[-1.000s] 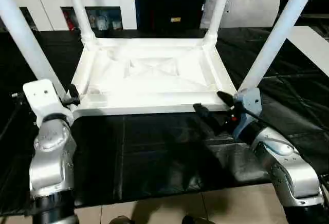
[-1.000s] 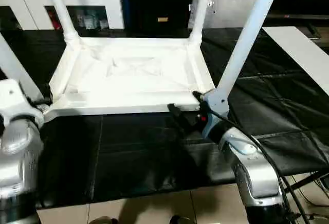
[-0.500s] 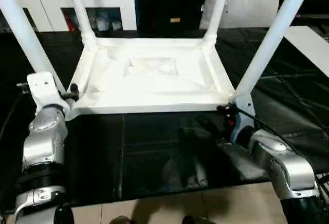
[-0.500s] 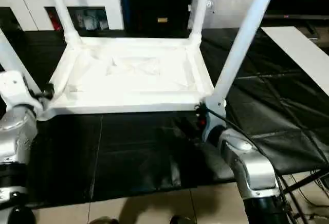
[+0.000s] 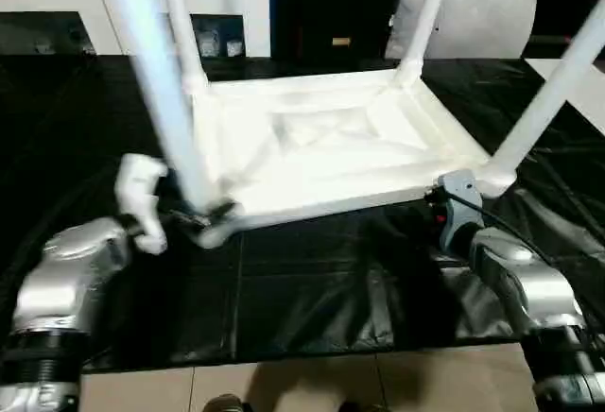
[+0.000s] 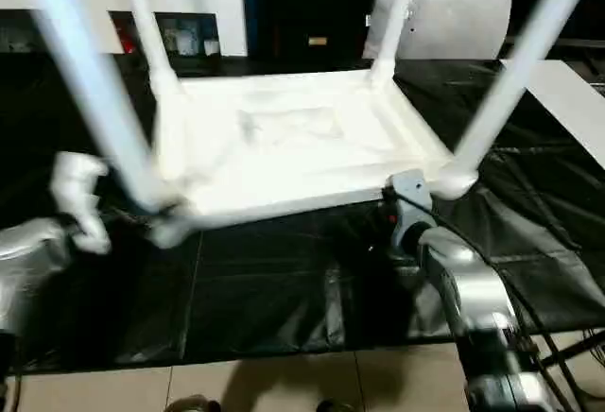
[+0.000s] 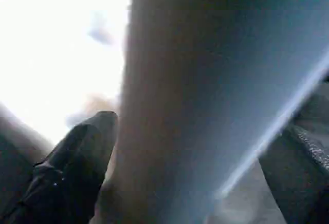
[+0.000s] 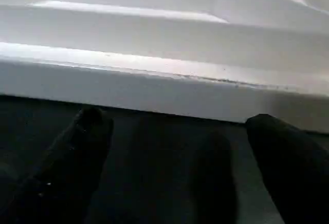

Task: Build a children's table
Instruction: Rotate table base

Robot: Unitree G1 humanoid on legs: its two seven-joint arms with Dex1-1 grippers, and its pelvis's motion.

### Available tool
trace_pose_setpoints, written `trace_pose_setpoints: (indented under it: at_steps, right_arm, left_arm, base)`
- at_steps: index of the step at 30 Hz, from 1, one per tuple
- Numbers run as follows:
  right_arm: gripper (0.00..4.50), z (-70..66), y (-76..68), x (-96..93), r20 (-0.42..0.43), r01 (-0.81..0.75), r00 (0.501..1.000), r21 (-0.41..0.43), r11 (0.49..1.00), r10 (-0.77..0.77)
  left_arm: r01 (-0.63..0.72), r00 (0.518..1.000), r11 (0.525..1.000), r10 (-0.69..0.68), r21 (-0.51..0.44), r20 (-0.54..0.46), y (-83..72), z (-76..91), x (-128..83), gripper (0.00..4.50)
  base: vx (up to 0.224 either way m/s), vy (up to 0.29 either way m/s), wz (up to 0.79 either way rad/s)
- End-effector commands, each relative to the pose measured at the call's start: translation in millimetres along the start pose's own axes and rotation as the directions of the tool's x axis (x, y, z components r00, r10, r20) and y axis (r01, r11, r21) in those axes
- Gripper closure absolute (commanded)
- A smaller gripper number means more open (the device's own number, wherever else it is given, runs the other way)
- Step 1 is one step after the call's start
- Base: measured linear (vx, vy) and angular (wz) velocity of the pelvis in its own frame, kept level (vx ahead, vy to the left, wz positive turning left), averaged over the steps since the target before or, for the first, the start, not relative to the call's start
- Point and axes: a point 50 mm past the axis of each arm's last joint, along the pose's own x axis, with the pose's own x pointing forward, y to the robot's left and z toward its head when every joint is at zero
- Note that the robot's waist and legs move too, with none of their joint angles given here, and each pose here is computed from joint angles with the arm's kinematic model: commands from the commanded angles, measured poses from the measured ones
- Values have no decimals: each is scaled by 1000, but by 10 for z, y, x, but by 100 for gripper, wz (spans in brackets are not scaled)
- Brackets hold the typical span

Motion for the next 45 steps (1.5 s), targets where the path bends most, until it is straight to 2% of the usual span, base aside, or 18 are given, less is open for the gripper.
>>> trace_pose_setpoints:
  at_steps: [1,2,5,7,10,12,16,18,22,26,27,31,36,40,45]
  right_arm:
    - [0,-68,-121,0,-32,41,999,-28,999,-42]
    - [0,-108,-196,18,-58,74,995,-58,996,-77]
    - [0,-105,-244,39,-60,92,994,-68,993,-96]
    - [0,-69,-271,74,-48,91,994,-72,993,-95]
    - [0,16,-221,166,-23,33,999,-96,995,-35]
    - [0,25,-207,179,-21,26,999,-103,994,-29]
    - [0,127,-52,310,15,-45,999,-142,989,47]
    - [0,138,-37,321,19,-52,998,-143,988,55]
    - [0,207,226,424,40,-192,978,-190,963,203]
    - [0,213,343,447,39,-262,960,-230,937,278]
    - [0,218,449,475,36,-311,943,-258,915,331]
    - [0,229,568,505,32,-363,921,-284,887,388]
    - [0,231,621,517,17,-402,904,-305,863,427]
    - [0,250,607,542,19,-386,911,-310,869,412]
    - [0,238,583,534,20,-384,912,-311,869,410]
  left_arm:
    - [75,997,997,-75,21,-9,-69,43,58,2]
    - [131,991,991,-130,37,-25,-135,52,133,2]
    - [191,981,981,-190,35,-24,-215,82,185,2]
    - [279,960,960,-279,22,-22,-337,122,227,2]
    - [402,915,915,-401,22,-40,-543,110,318,2]
    - [415,909,910,-415,16,-37,-563,109,325,2]
    - [527,850,849,-527,-19,4,-749,169,365,2]
    - [537,844,843,-537,-23,8,-769,180,367,2]
    - [608,794,794,-606,-28,54,-938,284,452,2]
    - [626,779,779,-623,-32,76,-992,328,502,2]
    - [633,772,773,-626,-44,113,-1034,387,575,2]
    - [653,753,756,-643,-43,139,-1117,452,669,2]
    - [695,713,719,-682,-30,166,-1254,526,741,2]
    - [718,684,696,-700,-22,207,-1387,610,837,2]
    - [721,681,692,-703,-25,206,-1449,584,894,2]
  base:
    - [0,0,0]
    - [0,0,0]
    - [0,0,0]
    - [0,0,0]
    - [0,0,0]
    - [0,0,0]
    - [0,0,0]
    - [0,0,0]
    - [0,0,0]
    - [0,0,0]
    - [0,0,0]
    - [0,0,0]
    - [0,0,0]
    - [0,0,0]
    - [0,0,0]
